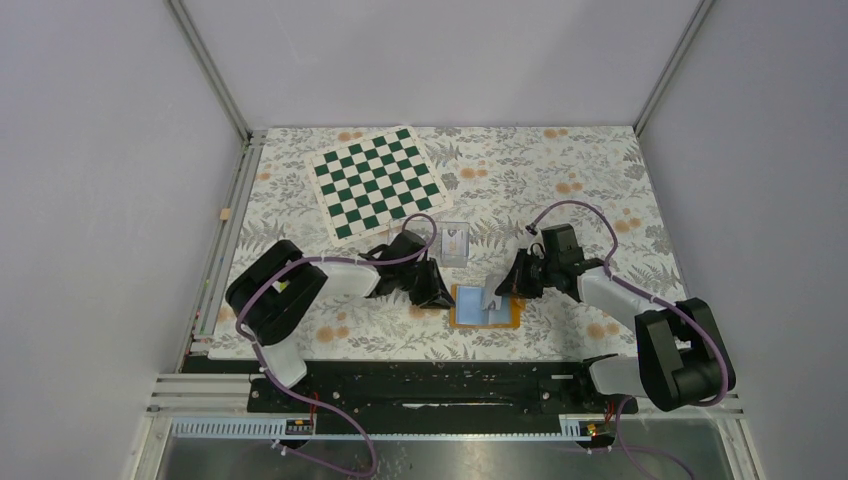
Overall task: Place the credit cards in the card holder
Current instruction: Insert the credit card into the card holder.
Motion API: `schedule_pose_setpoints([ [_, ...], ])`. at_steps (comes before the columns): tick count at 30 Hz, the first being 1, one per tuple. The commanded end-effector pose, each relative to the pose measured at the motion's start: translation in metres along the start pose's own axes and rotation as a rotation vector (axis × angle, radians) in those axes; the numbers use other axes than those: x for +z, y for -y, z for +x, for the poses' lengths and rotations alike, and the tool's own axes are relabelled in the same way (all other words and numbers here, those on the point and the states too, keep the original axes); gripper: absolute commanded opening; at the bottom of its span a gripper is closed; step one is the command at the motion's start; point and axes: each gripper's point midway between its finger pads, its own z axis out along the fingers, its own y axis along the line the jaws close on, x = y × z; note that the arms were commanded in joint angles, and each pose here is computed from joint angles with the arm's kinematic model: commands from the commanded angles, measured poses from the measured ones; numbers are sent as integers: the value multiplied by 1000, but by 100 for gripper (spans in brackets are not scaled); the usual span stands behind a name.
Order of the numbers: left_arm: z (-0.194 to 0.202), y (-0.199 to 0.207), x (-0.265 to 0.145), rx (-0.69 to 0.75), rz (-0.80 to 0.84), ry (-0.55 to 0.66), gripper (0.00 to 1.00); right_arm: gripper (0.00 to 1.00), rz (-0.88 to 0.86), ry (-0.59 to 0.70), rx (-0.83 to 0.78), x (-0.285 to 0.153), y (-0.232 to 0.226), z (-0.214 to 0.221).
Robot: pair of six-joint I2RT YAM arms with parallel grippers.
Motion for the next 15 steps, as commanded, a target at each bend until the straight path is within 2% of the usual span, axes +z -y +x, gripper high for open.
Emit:
schedule_pose_setpoints([
  [1,4,-16,9,-24,-71,-14,19,0,-27,7,6,4,-2,-1],
  [15,9,-23,14,-19,-111,-32,14,0,-93,-37,63,1,-10,16],
])
